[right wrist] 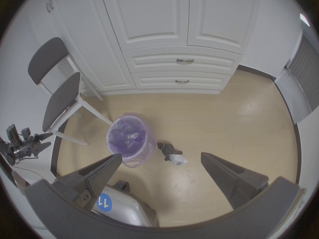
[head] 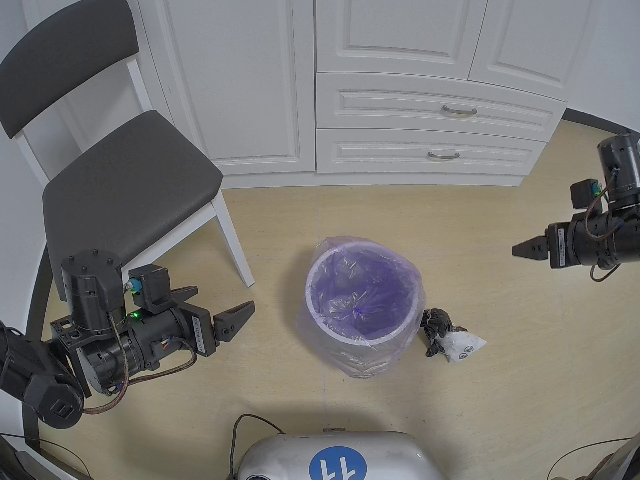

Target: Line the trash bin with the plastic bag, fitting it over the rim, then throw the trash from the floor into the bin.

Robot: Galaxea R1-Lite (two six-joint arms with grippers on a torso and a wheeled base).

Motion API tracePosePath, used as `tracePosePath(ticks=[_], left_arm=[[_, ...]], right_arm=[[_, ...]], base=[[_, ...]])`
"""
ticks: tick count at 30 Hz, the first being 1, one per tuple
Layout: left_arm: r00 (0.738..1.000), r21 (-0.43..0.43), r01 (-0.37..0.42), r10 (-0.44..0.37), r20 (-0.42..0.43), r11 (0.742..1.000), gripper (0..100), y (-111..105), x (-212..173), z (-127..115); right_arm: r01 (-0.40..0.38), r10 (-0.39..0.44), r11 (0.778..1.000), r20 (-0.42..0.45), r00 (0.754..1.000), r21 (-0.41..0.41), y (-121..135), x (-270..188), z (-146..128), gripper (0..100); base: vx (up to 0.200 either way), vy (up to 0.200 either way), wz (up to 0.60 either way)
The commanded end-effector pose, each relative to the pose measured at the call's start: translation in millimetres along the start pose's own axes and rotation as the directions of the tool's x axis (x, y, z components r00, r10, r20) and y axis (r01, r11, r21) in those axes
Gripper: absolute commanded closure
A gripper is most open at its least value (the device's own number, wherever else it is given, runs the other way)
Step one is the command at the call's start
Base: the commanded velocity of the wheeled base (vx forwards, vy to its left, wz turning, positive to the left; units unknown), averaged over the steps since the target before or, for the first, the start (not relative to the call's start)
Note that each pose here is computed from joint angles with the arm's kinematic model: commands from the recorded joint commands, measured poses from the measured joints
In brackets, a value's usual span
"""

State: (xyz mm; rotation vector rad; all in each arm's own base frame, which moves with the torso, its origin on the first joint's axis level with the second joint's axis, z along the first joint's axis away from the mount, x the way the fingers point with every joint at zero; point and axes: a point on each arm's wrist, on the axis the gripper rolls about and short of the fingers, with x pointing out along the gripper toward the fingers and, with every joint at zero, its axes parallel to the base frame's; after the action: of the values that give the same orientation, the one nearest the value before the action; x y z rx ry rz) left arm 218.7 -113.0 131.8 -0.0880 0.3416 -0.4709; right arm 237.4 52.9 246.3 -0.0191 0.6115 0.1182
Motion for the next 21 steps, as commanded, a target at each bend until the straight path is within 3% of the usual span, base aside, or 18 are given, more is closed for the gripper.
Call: tracePosePath(ticks=[1, 4, 21], left_arm=[[1.0, 0.005, 0.008, -0.008, 0.028, 1.0, 0, -4, -4, 6], [0.999, 0.005, 0.009, -0.01, 0.047, 1.0, 0, -5, -6, 10], [0.997, 0.004, -0.025, 0.025, 0.074, 1.0, 0, -4, -8, 14]], right_arm=[[0.015, -0.015, 1.0, -0.086, 0.996, 0.005, -6, 34, -13, 0], [0.025, -0.024, 1.0, -0.05, 0.998, 0.019, -10, 48, -11, 0], [0.124, -0.119, 0.991, -0.106, 0.987, 0.045, -49, 106, -22, 0]], base=[[0.0, 0.0, 0.0], [0.0, 0.0, 0.0], [0.0, 0.0, 0.0]])
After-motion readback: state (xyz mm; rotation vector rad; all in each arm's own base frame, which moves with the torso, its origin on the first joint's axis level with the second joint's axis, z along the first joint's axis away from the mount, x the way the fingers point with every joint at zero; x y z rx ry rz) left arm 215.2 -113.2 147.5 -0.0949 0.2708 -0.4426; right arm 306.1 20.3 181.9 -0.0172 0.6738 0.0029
